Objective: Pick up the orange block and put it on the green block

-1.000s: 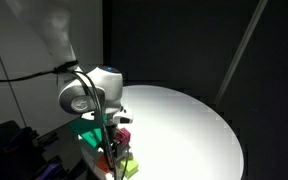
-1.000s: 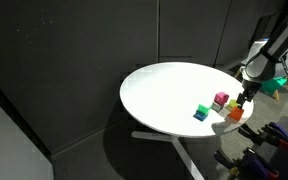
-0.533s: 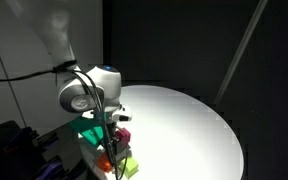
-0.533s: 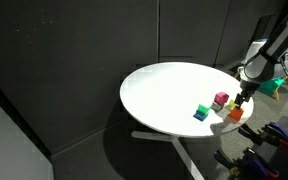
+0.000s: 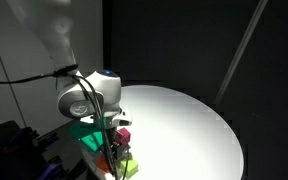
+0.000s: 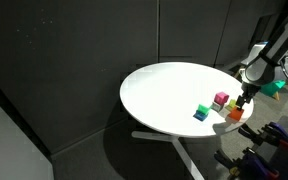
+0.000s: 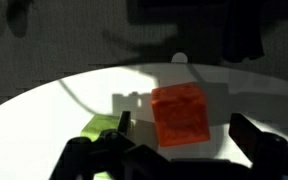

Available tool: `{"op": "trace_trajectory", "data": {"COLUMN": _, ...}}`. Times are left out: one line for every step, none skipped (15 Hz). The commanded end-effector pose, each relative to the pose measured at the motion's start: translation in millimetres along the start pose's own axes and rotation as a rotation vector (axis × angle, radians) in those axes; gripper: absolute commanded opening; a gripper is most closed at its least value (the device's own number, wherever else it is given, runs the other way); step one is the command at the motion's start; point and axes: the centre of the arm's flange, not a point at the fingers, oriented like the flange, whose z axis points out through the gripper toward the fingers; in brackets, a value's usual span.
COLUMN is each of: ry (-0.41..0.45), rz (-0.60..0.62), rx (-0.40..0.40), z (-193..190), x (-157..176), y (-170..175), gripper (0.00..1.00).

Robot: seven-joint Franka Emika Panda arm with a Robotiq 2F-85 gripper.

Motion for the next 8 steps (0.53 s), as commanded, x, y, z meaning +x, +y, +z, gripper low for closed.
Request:
{"op": "trace_trajectory", "data": {"ry": 0.017, "rz": -0.026, "rx": -0.003, "z": 9, "x": -1, "y": 7, "gripper": 1.00}}
{"op": "trace_trajectory", "data": {"ry": 0.018, "rz": -0.028, "rx": -0.002, "z": 10, "x": -1, "y": 8, "gripper": 1.00}}
{"op": "trace_trajectory", "data": {"ry": 0.018, "rz": -0.030, "rx": 0.001, "z": 12, "x": -1, "y": 8, "gripper": 1.00}}
{"op": "trace_trajectory", "data": {"ry": 0.019, "rz": -0.032, "rx": 0.002, "z": 14, "x": 0, "y": 8, "gripper": 1.00}}
{"op": "trace_trajectory", "data": {"ry": 0.020, "rz": -0.033, "rx": 0.002, "z": 15, "x": 1, "y": 7, "gripper": 1.00}}
{"op": "trace_trajectory", "data": {"ry": 0.021, "rz": -0.034, "rx": 0.003, "z": 17, "x": 2, "y": 6, "gripper": 1.00}}
{"op": "trace_trajectory", "data": {"ry": 0.021, "rz": -0.036, "rx": 0.003, "z": 19, "x": 3, "y": 6, "gripper": 1.00}}
{"op": "trace_trajectory", "data": {"ry": 0.021, "rz": -0.036, "rx": 0.004, "z": 21, "x": 5, "y": 5, "gripper": 1.00}}
